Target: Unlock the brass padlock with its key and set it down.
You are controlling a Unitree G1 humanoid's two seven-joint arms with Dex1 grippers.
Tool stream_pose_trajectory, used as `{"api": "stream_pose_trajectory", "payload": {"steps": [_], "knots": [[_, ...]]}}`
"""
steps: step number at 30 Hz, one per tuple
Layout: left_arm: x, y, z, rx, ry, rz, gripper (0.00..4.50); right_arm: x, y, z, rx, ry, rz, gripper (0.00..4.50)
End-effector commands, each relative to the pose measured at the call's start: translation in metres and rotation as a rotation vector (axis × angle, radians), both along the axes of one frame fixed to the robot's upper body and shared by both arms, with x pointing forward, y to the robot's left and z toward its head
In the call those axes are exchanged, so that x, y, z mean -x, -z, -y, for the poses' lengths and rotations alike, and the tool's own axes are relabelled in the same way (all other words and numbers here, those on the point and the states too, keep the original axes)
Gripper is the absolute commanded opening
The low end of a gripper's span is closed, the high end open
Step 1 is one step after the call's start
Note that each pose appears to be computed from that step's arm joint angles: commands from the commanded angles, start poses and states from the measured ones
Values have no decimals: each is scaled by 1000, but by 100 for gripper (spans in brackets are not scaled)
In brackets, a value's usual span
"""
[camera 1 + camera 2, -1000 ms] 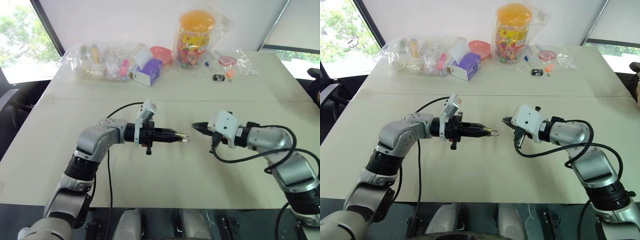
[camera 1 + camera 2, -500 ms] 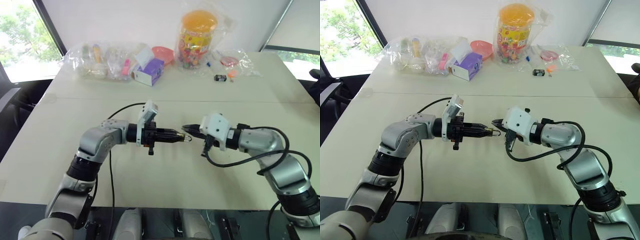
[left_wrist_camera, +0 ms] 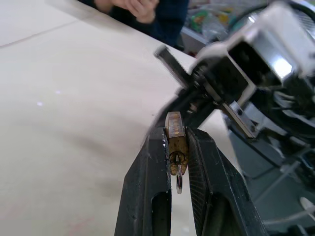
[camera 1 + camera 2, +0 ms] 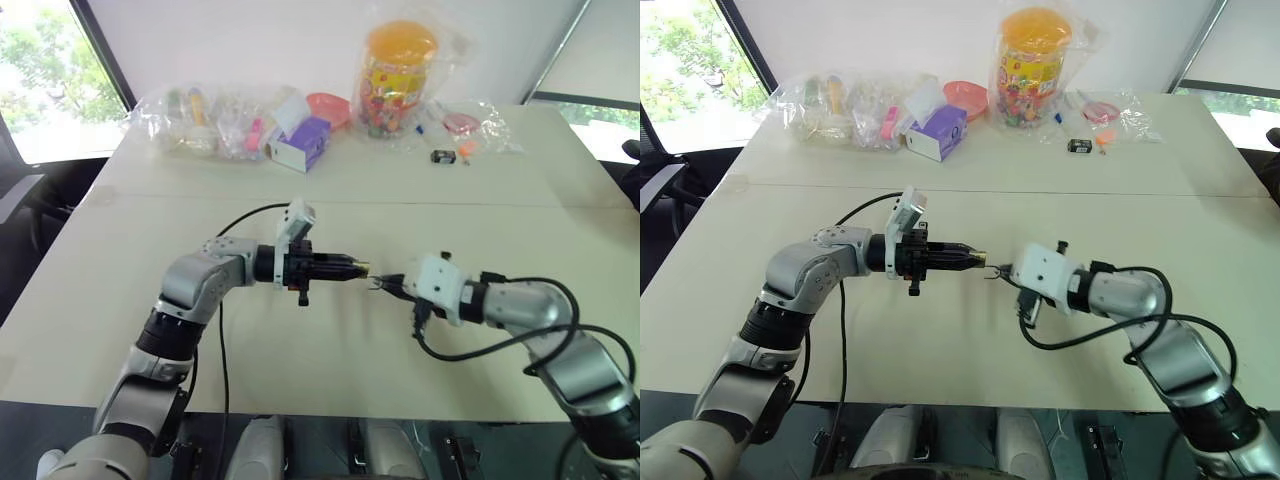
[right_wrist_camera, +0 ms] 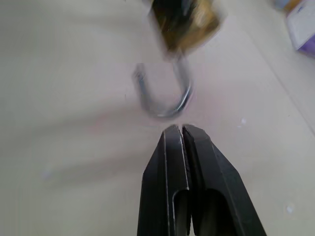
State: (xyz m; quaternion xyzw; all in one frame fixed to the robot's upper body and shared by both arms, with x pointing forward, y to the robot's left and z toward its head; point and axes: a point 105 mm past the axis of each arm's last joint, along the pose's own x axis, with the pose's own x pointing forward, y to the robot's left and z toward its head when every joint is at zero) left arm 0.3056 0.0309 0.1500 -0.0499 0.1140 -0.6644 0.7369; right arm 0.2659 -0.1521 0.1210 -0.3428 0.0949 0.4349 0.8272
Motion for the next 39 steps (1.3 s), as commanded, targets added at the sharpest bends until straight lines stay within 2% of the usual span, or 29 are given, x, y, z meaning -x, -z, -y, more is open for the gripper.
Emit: {"api": "stream_pose_trajectory", "payload": {"steps": [1,10,16,18,20,23,25,39], "knots": [[-12,9,9,-1,-75,4,0,2,-25,10,-37,62,92,5],[-38,31,37,4,-171,-37,0,17,-42,9,-87,148,128,5],[-51,52,41,-39,-222,-48,0,18,-44,6,-90,167,135,5],[-52,60,40,-62,-225,-51,103,18,-43,5,-91,169,135,0],[-52,64,37,-71,-223,-51,180,18,-44,4,-92,169,135,0],[-52,67,24,-84,-231,-59,346,18,-44,5,-87,167,136,0],[-52,62,12,-90,-237,-45,437,17,-44,6,-82,165,134,0],[-16,0,-40,-68,-106,122,445,15,-48,16,-29,135,106,0]]}}
